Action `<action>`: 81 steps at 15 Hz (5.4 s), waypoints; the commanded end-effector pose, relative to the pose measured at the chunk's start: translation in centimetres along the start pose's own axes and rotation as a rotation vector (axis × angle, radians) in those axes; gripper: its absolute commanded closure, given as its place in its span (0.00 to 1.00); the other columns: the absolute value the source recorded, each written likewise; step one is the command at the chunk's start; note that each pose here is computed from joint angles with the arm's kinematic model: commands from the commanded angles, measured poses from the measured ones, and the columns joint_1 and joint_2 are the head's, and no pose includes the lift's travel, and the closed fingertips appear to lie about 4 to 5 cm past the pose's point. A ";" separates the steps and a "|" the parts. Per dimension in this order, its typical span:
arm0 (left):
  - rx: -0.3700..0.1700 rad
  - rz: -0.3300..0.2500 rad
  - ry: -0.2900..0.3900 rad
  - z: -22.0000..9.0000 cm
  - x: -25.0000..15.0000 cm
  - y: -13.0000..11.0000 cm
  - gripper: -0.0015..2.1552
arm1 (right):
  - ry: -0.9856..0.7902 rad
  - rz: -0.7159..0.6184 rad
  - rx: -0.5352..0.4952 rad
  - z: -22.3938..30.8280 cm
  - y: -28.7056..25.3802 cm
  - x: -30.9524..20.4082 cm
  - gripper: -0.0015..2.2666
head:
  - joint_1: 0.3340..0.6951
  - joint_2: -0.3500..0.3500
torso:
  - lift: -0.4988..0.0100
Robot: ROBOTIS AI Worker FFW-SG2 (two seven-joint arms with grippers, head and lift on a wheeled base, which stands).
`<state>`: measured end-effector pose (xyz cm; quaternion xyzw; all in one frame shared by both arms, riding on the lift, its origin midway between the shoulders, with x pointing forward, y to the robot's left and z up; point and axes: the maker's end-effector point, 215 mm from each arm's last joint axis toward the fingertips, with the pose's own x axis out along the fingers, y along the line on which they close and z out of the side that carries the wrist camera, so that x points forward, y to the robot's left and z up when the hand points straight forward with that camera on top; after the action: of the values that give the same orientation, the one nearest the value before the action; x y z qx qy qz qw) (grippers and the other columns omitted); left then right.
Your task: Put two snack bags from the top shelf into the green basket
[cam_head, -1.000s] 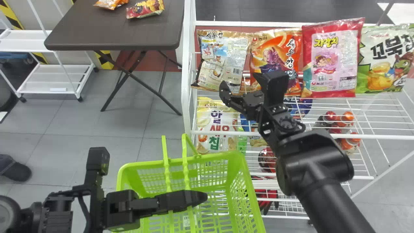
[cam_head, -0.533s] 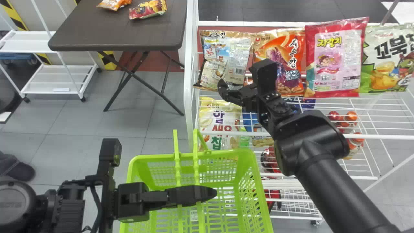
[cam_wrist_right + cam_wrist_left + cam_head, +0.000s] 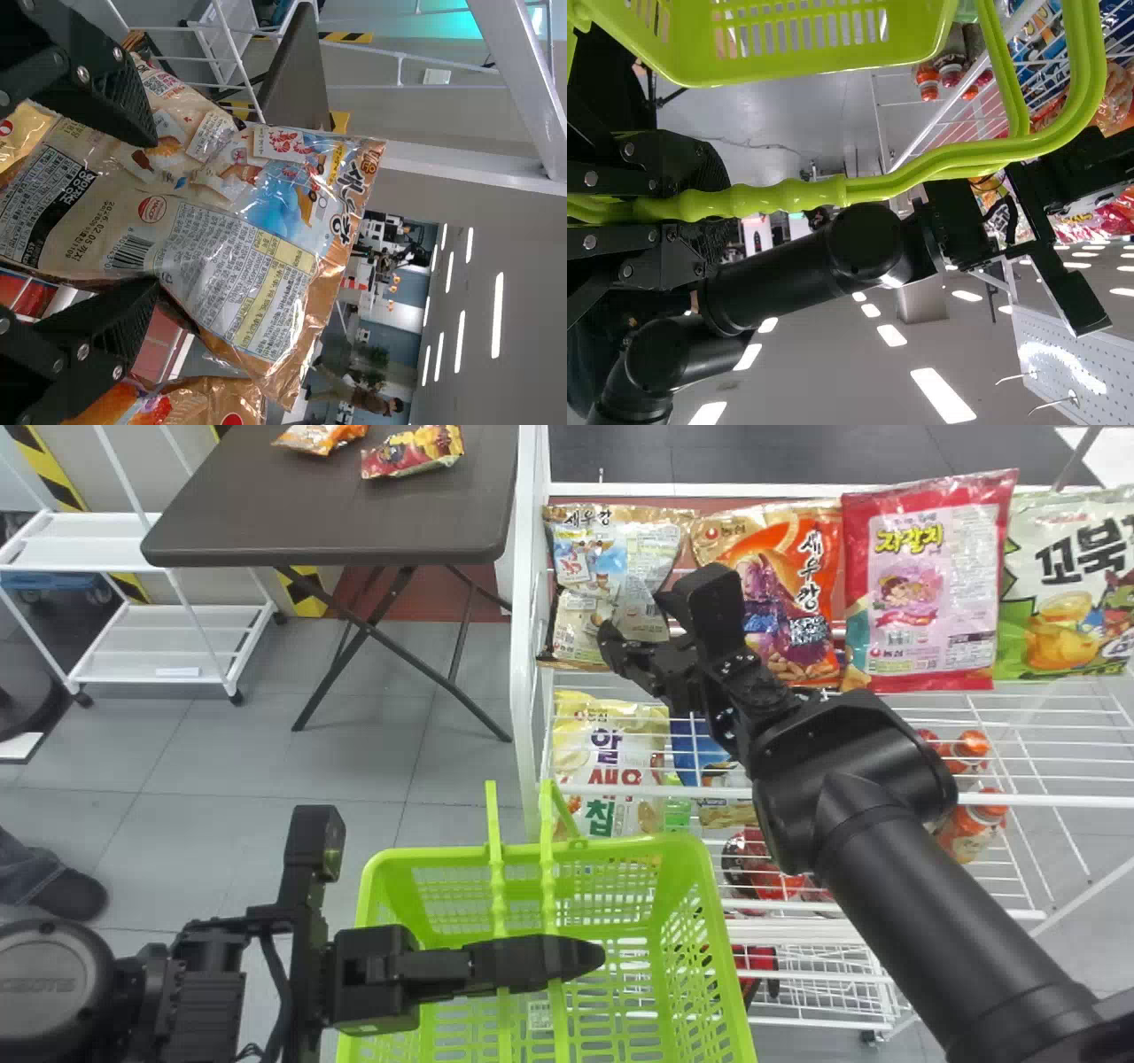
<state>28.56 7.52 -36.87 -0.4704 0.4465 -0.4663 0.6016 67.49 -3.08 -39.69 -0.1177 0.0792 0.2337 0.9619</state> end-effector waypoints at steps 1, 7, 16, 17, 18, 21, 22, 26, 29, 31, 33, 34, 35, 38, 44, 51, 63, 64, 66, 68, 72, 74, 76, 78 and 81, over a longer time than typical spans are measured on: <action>-0.005 0.001 0.002 -0.1 -0.1 0.1 0.99 | -0.009 -0.001 -0.006 0.0 0.2 -0.1 0.80 | 1.00 0.57 | 0.98; -0.004 -0.002 -0.002 -0.1 -0.5 0.0 0.99 | -0.066 -0.010 -0.024 1.0 1.7 -1.9 0.99 | 1.00 0.58 | 0.98; -0.011 0.014 -0.008 0.1 -1.4 0.5 0.99 | -0.071 -0.142 0.028 4.7 1.7 -12.7 0.99 | 1.00 0.58 | 0.98; -0.009 0.014 -0.009 0.2 -1.4 0.5 0.99 | -0.054 -0.152 0.043 4.8 1.5 -13.9 0.99 | 1.00 0.58 | 0.98; -0.010 0.015 -0.012 0.3 -1.6 0.5 0.99 | -0.034 -0.157 0.061 4.9 1.7 -15.2 0.99 | 1.00 0.56 | 0.98; -0.018 0.018 -0.025 0.5 -2.0 0.8 0.99 | 0.089 -0.169 0.123 2.8 2.4 -19.1 0.99 | 1.00 0.55 | 0.98; -0.021 0.015 -0.032 0.7 -2.2 0.8 0.99 | 0.124 -0.170 0.142 2.1 2.7 -20.3 0.99 | 1.00 0.54 | 0.98; -0.041 0.001 -0.070 0.8 -3.0 0.9 0.99 | 0.294 -0.092 0.201 -1.7 5.0 -25.1 0.99 | 1.00 0.52 | 0.98; -0.042 0.000 -0.072 0.8 -3.0 0.9 0.99 | 0.463 -0.037 0.234 -4.8 7.0 -29.7 0.99 | 1.00 0.51 | 0.98; -0.047 -0.003 -0.073 0.8 -2.9 0.9 0.99 | 0.515 0.051 0.288 -5.2 9.8 -31.4 0.99 | 1.00 0.50 | 0.98; -0.049 -0.008 -0.075 0.8 -2.9 0.9 0.99 | 0.545 0.129 0.325 -5.4 12.8 -32.1 0.99 | 1.00 0.51 | 0.98; -0.049 -0.013 -0.074 0.8 -2.8 0.8 0.99 | 0.555 0.156 0.327 -5.6 14.2 -32.1 0.99 | 1.00 0.55 | 0.98; -0.048 -0.014 -0.074 0.8 -2.7 0.7 0.99 | 0.565 0.184 0.327 -5.9 15.6 -32.1 0.99 | 1.00 0.57 | 0.98; -0.049 -0.016 -0.075 0.8 -2.7 0.7 0.99 | 0.601 0.274 0.321 -8.2 20.2 -31.3 0.98 | 1.00 0.64 | 0.98; -0.057 -0.018 -0.074 0.7 -2.8 0.9 0.99 | 0.405 0.212 0.319 -5.5 16.4 -27.5 0.03 | 1.00 0.76 | 0.98; -0.057 -0.023 -0.067 0.5 -2.5 0.8 0.99 | 0.074 -0.090 0.271 -1.4 -0.4 -21.1 0.04 | 1.00 0.54 | 0.98; -0.034 -0.005 -0.033 0.6 -1.5 0.6 0.99 | 0.043 -0.234 0.266 -1.6 -12.9 -10.5 0.04 | 1.00 0.34 | 0.98; -0.032 -0.005 -0.027 0.6 -1.3 0.6 0.99 | 0.057 -0.238 0.262 -2.1 -13.4 -9.9 0.04 | 1.00 0.34 | 0.98; -0.027 -0.005 -0.022 0.7 -1.1 0.5 0.99 | 0.099 -0.238 0.266 -3.5 -13.9 -8.6 0.04 | 1.00 0.33 | 0.98; -0.020 -0.010 -0.013 1.0 -0.7 0.3 0.99 | 0.129 -0.234 0.265 -4.7 -14.2 -7.6 0.03 | 1.00 0.32 | 0.98; -0.021 -0.016 -0.002 1.1 -0.3 0.2 0.99 | 0.139 -0.187 0.230 -4.2 -12.7 -5.2 0.02 | 1.00 0.31 | 0.98; -0.022 -0.016 -0.002 1.1 -0.4 0.3 0.99 | 0.116 -0.179 0.200 -2.7 -12.4 -4.3 0.02 | 1.00 0.34 | 0.98; -0.018 -0.016 -0.001 1.0 -0.4 0.2 0.99 | 0.127 -0.163 0.180 -2.6 -12.0 -3.7 0.13 | 1.00 0.36 | 0.98; -0.022 -0.014 -0.002 1.0 -0.5 0.3 0.99 | 0.136 -0.158 0.166 -2.8 -12.0 -3.7 0.59 | 1.00 0.38 | 0.98; -0.022 -0.015 -0.002 1.0 -0.5 0.3 0.99 | 0.171 -0.162 0.158 -4.3 -12.0 -4.1 0.92 | 1.00 0.38 | 0.98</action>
<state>29.58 8.22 -36.91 -0.4811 0.4458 -0.4650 0.5947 69.33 -16.07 -40.13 -0.0630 0.1629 0.1391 0.9747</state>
